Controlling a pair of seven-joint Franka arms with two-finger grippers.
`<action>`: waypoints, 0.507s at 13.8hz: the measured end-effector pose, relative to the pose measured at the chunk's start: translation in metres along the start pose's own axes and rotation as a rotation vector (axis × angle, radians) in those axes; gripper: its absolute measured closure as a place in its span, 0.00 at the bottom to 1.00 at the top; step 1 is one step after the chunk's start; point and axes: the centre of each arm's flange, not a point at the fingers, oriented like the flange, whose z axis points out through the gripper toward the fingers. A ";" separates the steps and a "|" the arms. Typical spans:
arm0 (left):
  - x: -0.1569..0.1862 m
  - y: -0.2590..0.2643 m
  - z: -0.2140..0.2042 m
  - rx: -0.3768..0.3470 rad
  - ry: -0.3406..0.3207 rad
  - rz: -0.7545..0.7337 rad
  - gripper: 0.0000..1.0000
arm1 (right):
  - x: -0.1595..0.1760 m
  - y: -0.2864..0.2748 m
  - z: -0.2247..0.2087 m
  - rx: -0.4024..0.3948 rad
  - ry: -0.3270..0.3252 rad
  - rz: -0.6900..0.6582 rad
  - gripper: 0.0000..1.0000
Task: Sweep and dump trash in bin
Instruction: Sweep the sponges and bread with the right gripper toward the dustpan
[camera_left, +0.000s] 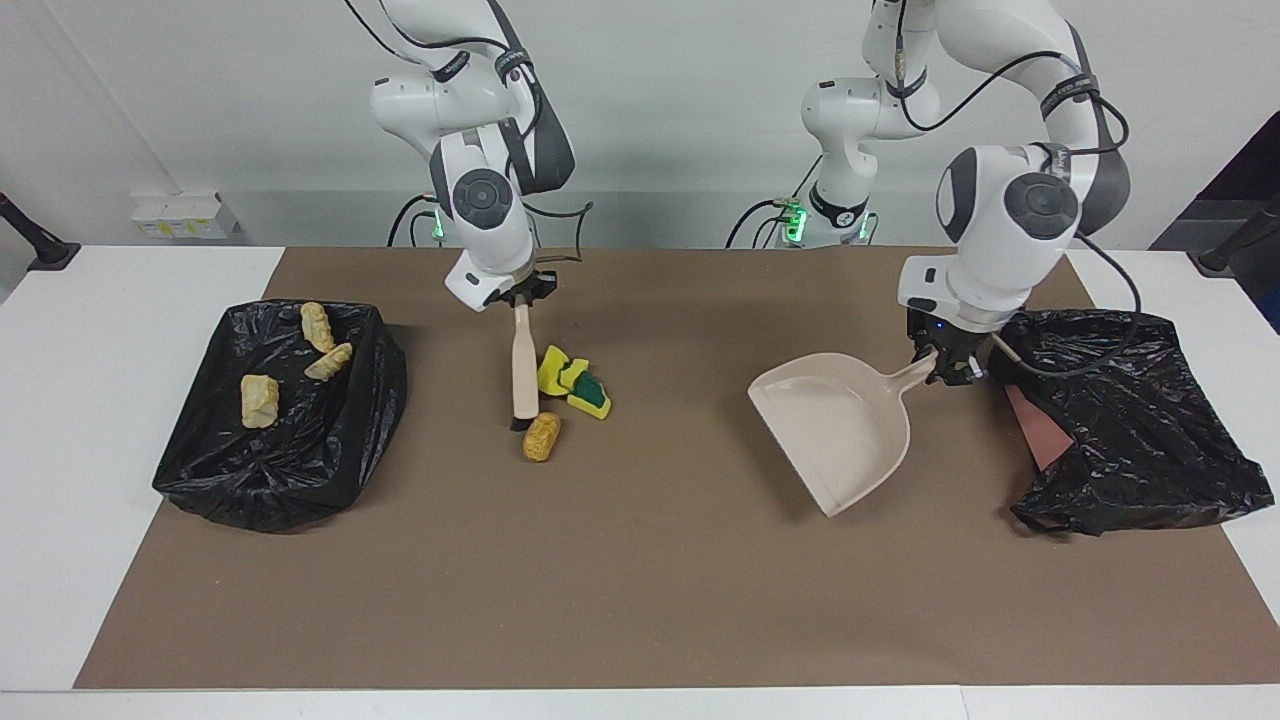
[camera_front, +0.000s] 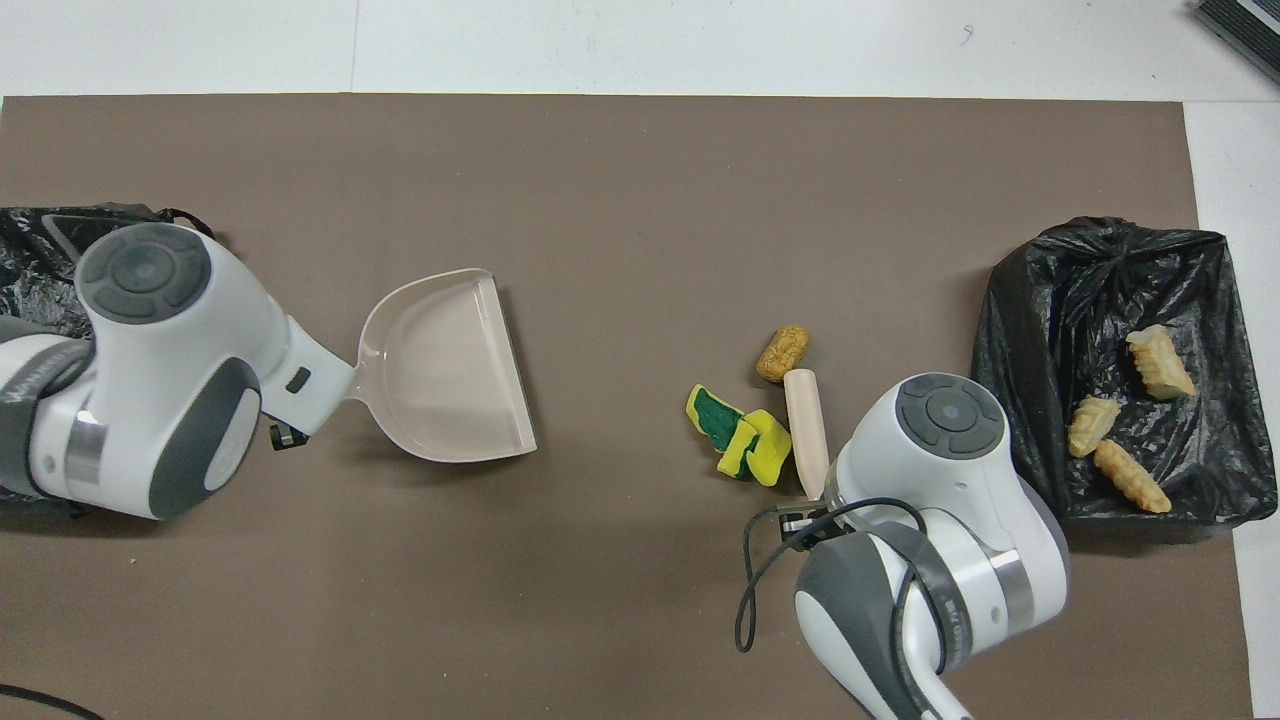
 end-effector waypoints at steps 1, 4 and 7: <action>0.015 0.011 0.004 0.003 -0.015 0.039 0.68 | 0.000 0.000 -0.002 -0.005 0.005 0.018 0.74; 0.047 0.038 0.004 0.020 -0.039 0.122 0.68 | 0.006 0.017 -0.020 -0.175 0.052 -0.028 0.74; 0.058 0.050 0.004 0.036 -0.035 0.131 0.68 | 0.019 0.029 -0.037 -0.291 0.101 -0.154 0.74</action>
